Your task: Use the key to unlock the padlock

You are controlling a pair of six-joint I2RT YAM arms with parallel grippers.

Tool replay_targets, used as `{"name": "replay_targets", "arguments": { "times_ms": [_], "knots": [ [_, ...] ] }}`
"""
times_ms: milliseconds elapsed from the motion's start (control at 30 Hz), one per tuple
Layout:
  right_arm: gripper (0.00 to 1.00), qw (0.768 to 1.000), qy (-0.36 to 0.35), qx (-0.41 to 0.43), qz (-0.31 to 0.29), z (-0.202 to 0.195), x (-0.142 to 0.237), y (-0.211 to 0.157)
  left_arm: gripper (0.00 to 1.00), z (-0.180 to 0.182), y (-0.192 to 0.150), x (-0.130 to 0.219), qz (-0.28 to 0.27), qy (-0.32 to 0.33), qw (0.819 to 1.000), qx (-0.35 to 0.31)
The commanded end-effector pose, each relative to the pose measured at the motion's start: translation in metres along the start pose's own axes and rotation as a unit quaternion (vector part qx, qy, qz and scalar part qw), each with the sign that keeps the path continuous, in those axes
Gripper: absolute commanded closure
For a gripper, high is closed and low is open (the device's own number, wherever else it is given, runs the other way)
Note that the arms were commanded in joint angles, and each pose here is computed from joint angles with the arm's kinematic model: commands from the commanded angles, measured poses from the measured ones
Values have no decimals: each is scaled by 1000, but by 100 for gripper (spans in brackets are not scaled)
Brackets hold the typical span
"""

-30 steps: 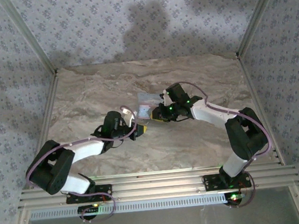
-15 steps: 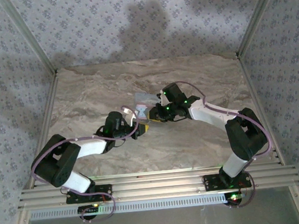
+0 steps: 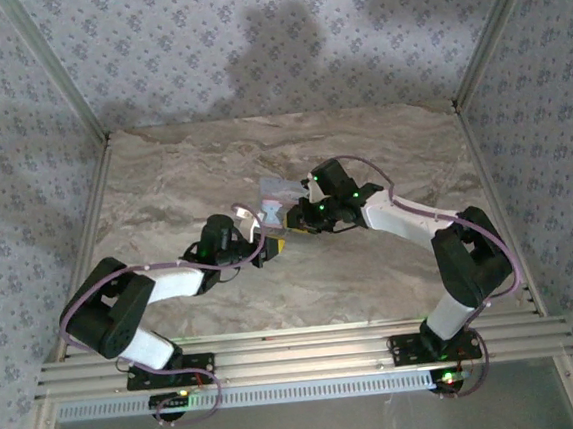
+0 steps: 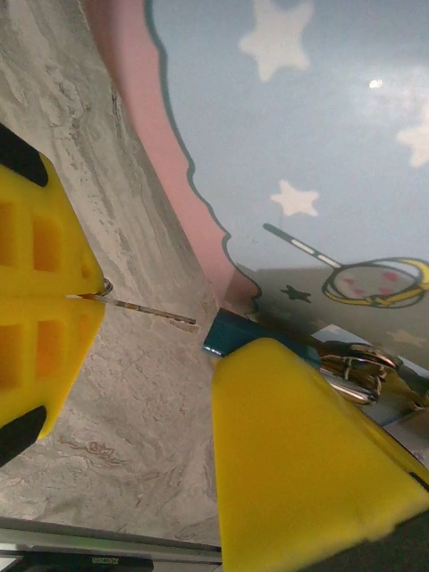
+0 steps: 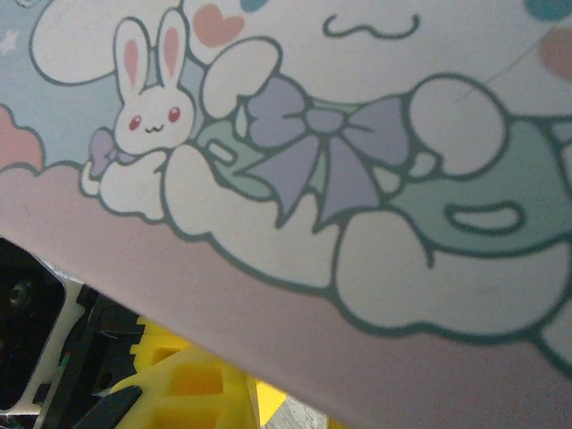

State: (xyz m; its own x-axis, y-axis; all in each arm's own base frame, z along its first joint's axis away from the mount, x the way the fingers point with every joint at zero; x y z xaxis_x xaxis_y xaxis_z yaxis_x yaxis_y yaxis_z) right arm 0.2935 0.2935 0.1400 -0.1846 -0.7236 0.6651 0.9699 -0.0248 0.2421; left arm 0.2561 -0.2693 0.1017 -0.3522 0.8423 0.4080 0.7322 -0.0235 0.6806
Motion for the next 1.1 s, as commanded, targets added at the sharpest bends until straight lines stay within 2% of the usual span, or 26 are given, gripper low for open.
{"name": "replay_targets", "arguments": {
  "times_ms": [0, 1067],
  "knots": [
    [100, 999, 26, 22, -19, 25, 9, 12, 100, -10, 9, 1, -12, -17, 1000, -17],
    [100, 999, 43, 11, 8, 28, -1, 4, 100, -14, 26, 6, -45, -10, 998, -30]
  ]
}}
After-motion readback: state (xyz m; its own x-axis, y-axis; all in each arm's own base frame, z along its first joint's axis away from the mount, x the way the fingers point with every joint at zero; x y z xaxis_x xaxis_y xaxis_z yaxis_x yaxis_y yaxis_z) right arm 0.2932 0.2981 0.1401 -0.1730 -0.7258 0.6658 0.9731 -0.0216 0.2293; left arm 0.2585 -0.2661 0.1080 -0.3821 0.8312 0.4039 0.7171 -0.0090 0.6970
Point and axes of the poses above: each hand's point on the last joint's axis, 136 mm out from that joint toward the fingers, its own x axis back along the fingers, its own z axis along the line the jaws close on, y = z × x, the point moved 2 cm from there along x, back along the fingers, and after that the axes turned 3 degrees about x, right-handed, at the moved point
